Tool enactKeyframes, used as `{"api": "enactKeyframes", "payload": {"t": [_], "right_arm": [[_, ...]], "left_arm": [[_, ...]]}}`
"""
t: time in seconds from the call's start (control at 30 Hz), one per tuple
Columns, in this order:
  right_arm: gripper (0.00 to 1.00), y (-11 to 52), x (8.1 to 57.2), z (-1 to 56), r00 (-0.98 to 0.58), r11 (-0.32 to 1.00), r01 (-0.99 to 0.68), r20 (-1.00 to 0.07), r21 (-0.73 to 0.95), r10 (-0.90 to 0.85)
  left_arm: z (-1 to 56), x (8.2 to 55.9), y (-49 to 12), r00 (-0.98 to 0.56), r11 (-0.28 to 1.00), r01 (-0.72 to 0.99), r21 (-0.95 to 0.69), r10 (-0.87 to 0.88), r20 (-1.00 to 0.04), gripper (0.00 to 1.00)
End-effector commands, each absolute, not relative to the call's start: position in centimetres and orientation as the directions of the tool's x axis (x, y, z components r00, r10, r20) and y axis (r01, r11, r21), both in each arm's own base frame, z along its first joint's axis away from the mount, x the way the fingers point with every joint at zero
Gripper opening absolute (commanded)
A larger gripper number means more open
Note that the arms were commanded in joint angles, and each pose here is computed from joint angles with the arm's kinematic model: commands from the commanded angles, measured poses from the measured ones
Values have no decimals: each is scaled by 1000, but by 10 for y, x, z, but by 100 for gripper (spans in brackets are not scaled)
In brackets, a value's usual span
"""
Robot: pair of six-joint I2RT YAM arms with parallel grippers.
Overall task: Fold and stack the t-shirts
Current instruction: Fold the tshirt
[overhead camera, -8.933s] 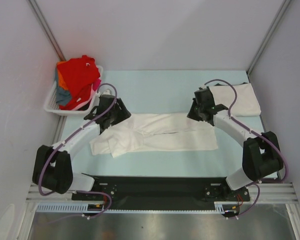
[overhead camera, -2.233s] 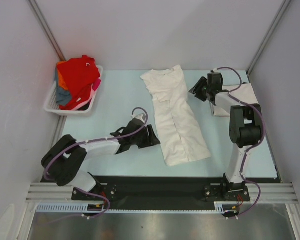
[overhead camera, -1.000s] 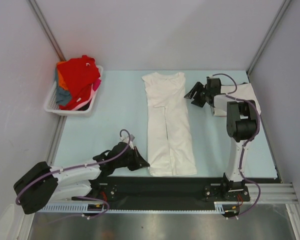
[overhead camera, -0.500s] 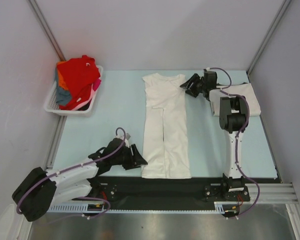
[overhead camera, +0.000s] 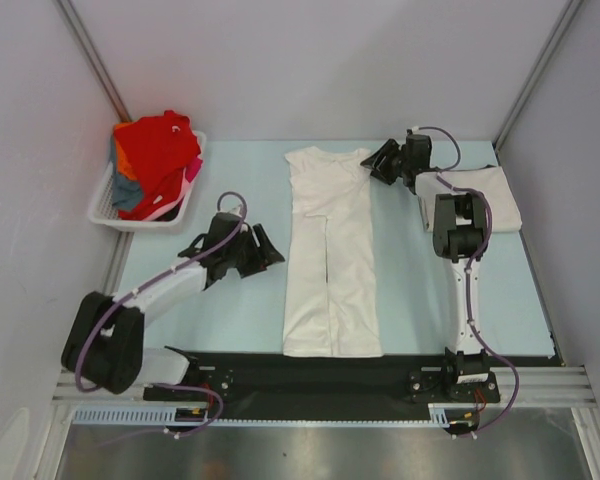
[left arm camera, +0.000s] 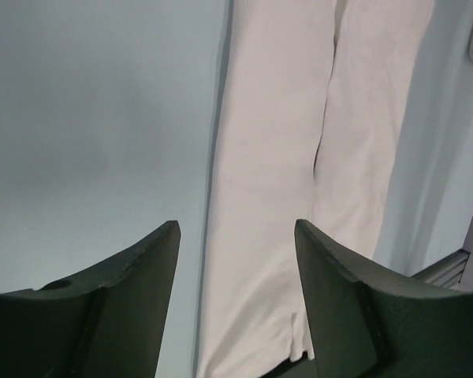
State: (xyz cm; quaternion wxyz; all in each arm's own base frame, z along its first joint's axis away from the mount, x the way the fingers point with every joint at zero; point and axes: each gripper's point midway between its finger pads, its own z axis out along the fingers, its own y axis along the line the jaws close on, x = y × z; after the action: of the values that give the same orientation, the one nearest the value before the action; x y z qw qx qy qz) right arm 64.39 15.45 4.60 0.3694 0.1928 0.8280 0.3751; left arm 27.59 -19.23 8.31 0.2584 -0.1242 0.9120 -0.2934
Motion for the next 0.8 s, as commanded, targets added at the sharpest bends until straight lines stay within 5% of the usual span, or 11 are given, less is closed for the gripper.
{"api": "enactKeyframes", "payload": {"t": [0.0, 0.13, 0.27, 0.77], "right_arm": [[56, 147, 651, 31, -651, 671, 74, -474, 738, 593], [54, 145, 659, 33, -632, 676, 71, -491, 733, 599], [51, 143, 664, 32, -622, 681, 78, -498, 728, 604], [45, 145, 663, 14, -628, 681, 119, -477, 722, 615]], "left_arm": [[90, 329, -203, -794, 806, -28, -591, -377, -476, 65], [105, 394, -215, -751, 803, -29, -596, -411, -517, 64], [82, 443, -221, -764, 777, -84, -624, -452, -461, 50], [39, 571, -222, -721, 758, -194, -623, -541, -433, 51]]}}
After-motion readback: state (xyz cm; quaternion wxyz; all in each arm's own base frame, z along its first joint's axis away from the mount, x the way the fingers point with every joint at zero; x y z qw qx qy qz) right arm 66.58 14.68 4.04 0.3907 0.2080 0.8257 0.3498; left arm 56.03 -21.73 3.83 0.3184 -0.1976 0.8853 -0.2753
